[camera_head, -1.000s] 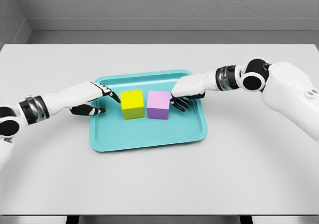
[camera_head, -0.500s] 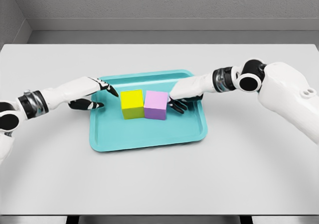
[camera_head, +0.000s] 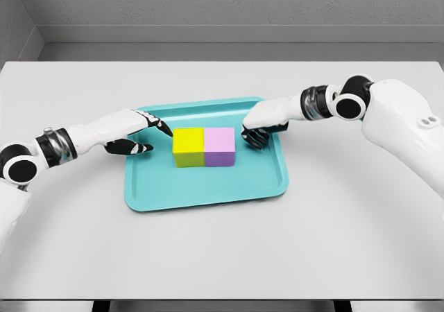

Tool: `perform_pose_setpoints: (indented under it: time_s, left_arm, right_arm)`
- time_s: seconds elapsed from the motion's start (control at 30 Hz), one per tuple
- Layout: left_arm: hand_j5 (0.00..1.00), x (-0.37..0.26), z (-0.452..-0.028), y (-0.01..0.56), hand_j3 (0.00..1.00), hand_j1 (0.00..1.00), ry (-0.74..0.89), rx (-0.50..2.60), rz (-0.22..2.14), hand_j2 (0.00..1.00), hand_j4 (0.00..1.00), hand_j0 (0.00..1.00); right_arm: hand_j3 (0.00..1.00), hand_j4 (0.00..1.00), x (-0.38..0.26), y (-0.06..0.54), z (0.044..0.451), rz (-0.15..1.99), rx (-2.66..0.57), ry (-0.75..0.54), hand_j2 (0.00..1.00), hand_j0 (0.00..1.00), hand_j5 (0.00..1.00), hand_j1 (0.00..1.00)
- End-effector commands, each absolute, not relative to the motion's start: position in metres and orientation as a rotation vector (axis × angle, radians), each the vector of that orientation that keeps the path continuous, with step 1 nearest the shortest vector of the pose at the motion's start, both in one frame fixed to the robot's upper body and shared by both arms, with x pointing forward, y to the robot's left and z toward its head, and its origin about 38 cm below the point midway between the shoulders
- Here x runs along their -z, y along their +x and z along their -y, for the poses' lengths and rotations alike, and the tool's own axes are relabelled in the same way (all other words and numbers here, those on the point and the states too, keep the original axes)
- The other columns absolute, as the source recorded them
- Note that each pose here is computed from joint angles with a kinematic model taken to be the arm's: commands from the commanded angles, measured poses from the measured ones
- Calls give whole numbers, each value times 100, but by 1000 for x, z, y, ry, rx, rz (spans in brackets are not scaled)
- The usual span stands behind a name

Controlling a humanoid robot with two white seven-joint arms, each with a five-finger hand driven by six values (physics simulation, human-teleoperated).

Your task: Push two cubes

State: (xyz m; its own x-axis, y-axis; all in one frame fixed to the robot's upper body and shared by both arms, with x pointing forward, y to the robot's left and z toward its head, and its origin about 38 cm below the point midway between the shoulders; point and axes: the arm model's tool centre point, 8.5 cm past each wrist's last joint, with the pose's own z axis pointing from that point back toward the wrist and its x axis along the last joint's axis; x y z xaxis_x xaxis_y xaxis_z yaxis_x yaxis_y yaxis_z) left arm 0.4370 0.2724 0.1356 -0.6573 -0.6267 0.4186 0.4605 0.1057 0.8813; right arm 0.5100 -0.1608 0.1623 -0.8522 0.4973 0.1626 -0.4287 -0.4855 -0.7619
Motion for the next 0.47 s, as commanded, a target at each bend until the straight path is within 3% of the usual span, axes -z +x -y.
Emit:
perform_pose_setpoints:
  time_s: [0.0, 0.2, 0.27, 0.3, 0.33, 0.43]
  left_arm:
    - [66, -136, -273, 437, 66, 66, 166, 1669, 1569, 66, 66, 66]
    - [69, -175, -332, 432, 69, 69, 211, 1609, 1593, 69, 69, 69]
    - [98, -195, -354, 426, 98, 98, 231, 1600, 1602, 98, 98, 98]
    - [100, -206, -371, 423, 100, 100, 244, 1589, 1594, 100, 100, 100]
    - [100, -209, -381, 421, 100, 100, 263, 1597, 1569, 100, 100, 100]
    - [100, -201, -391, 419, 100, 100, 269, 1590, 1529, 100, 100, 100]
  right_arm:
    - [14, 14, -164, 511, 161, 1164, -2318, -110, 14, 14, 14, 14]
    - [14, 14, -191, 520, 162, 1198, -2322, -169, 14, 14, 14, 14]
    - [15, 15, -206, 526, 174, 1195, -2316, -217, 15, 15, 15, 15]
    - [16, 16, -212, 529, 190, 1181, -2300, -249, 16, 16, 16, 16]
    - [22, 22, -218, 532, 209, 1166, -2275, -283, 22, 22, 22, 22]
    - [79, 79, -224, 533, 266, 1094, -2210, -359, 79, 79, 79, 79]
